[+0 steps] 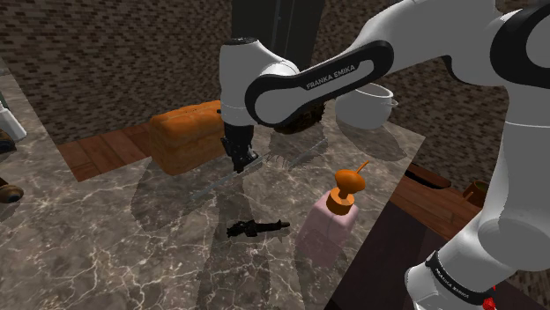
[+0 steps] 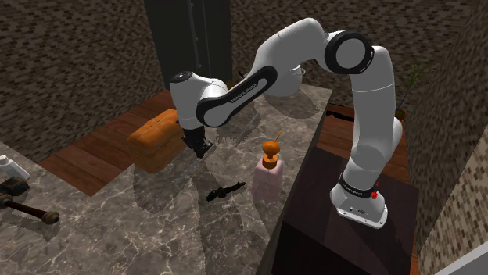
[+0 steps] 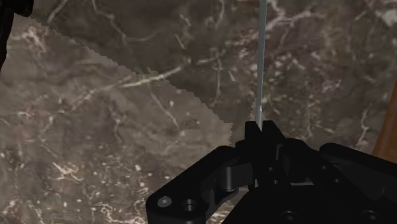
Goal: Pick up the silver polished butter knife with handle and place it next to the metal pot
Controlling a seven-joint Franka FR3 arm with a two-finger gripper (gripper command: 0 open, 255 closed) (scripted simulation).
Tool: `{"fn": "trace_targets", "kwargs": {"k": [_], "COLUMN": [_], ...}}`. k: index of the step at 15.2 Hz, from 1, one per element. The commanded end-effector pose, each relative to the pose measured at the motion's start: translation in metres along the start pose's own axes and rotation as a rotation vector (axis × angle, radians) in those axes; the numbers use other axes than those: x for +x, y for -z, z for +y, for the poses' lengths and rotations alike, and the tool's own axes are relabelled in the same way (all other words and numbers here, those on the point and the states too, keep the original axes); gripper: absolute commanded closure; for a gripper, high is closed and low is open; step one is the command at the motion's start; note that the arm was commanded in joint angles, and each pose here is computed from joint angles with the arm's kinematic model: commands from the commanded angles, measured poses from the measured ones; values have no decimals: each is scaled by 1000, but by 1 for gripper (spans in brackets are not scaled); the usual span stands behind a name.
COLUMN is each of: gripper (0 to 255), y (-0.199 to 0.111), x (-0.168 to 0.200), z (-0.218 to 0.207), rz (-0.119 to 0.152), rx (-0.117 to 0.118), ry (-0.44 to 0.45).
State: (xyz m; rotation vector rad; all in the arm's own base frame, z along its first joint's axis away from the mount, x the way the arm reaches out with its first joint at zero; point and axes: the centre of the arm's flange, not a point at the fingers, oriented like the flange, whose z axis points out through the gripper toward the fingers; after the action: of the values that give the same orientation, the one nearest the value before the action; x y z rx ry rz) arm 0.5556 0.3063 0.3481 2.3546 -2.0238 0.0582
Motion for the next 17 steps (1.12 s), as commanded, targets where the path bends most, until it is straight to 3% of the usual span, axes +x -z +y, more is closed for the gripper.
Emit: {"fn": "trace_targets", "kwargs": {"k": [1,17], "gripper": [255,255], "y": [0,74], "x": [0,4], "z": [0,0], "rz": [0,0], "rx": [0,0], "ry": [0,0]}}
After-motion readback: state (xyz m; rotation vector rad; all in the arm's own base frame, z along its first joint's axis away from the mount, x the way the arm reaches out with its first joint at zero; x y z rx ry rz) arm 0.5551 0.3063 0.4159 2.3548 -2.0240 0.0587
